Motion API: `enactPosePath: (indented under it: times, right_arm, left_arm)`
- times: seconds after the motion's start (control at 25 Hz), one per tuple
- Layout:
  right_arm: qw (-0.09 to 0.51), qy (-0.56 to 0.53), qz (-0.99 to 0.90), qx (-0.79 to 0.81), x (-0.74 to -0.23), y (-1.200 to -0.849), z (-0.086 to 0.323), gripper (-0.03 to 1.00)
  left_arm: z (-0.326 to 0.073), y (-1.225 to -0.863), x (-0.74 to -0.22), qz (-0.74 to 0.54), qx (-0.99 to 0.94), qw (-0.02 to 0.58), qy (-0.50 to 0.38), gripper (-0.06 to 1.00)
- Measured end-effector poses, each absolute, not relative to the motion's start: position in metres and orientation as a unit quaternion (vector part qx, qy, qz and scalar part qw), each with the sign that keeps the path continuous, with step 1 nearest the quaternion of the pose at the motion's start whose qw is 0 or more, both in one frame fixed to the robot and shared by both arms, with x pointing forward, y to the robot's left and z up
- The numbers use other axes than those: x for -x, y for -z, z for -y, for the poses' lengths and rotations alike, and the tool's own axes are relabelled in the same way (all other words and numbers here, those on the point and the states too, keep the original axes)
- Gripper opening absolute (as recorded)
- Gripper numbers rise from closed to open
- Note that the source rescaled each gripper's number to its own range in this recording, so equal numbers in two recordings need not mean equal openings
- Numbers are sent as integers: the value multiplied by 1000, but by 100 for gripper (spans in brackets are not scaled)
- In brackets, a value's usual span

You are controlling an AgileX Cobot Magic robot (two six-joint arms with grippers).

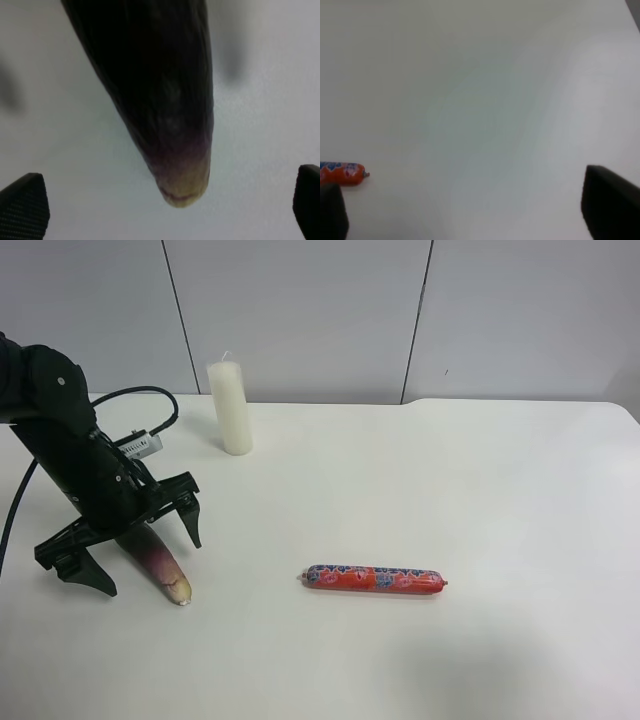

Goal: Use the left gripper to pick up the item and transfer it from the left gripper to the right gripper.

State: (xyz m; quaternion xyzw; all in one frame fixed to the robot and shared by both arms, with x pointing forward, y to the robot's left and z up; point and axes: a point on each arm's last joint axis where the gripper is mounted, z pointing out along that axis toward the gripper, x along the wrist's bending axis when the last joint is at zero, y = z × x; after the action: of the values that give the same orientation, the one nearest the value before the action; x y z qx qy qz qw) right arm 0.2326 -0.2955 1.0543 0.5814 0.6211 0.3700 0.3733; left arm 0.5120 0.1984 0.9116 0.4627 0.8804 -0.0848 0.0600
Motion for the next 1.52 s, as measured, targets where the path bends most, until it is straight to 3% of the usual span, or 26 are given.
enactPosePath:
  times: [0.4, 0.96, 1.28, 1.4, 1.52]
  right_arm:
    - [373, -370, -621, -581, -233, -1054, 296, 100]
    - [373, -370, -621, -581, -233, -1054, 296, 100]
    - [373, -370, -621, -581, -233, -1054, 296, 100]
    - [373, -370, -621, -581, -233, -1054, 296, 100]
    - [373, -370, -621, -581, -233, -1054, 296, 100]
  left_arm:
    - [-200, -884, -502, -895, -431, 59, 95, 100]
    - [-200, -873, -503, -902, -418, 61, 95, 99]
    - [-199, -873, -503, -901, -418, 59, 96, 63]
    - [-199, -872, -503, -901, -419, 58, 96, 39]
    - [-199, -872, -503, -901, -418, 61, 94, 8]
